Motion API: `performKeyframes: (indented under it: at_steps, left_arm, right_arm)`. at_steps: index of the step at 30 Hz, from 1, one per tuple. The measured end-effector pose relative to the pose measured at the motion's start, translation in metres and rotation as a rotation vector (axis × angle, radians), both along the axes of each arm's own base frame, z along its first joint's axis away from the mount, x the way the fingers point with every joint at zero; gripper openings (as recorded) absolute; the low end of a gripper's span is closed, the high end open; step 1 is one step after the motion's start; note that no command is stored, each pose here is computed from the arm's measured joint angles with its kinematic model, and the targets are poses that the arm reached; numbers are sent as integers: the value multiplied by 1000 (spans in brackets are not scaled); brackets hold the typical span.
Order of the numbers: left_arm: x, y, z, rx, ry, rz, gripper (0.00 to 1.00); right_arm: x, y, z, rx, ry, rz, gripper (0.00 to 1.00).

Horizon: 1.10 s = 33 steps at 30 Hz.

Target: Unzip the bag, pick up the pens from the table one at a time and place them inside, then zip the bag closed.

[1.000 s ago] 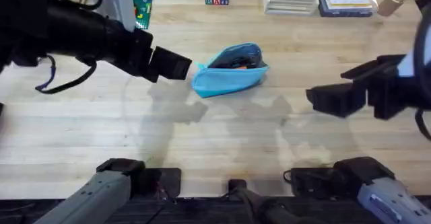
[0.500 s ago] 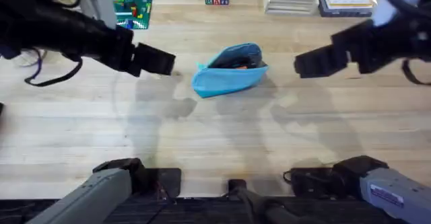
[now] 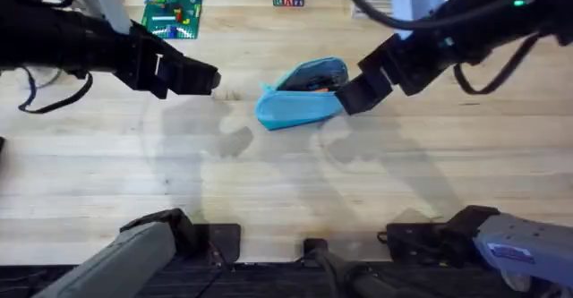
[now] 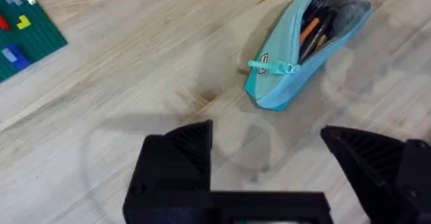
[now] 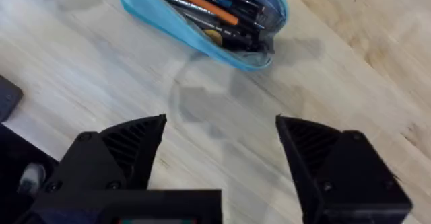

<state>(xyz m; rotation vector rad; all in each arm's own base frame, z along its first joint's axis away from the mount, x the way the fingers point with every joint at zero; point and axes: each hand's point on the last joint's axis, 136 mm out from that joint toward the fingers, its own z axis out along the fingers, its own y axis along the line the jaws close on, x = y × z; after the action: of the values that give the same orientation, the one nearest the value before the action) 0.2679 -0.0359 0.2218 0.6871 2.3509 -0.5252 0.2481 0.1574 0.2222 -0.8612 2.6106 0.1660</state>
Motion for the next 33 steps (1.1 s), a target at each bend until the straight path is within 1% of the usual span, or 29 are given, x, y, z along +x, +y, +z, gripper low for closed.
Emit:
performKeyframes:
  at_steps: [7, 15, 23, 29, 33]
  left_arm:
    - [3, -2, -4, -13, 10, -20, 993]
    - [3, -2, -4, -13, 8, -23, 993]
    - [3, -2, -4, -12, 8, -23, 993]
    - [3, -2, -4, -12, 5, -26, 993]
    - [-2, -7, -3, -9, -22, -92, 993]
  right_arm:
    - [-2, -1, -11, -33, 45, 1, 997]
    - [4, 2, -13, -29, 39, 1, 996]
    - [17, 10, -18, -22, 22, -1, 996]
    - [19, 11, -16, -17, 13, -1, 996]
    - [20, 13, -13, -11, 4, -2, 996]
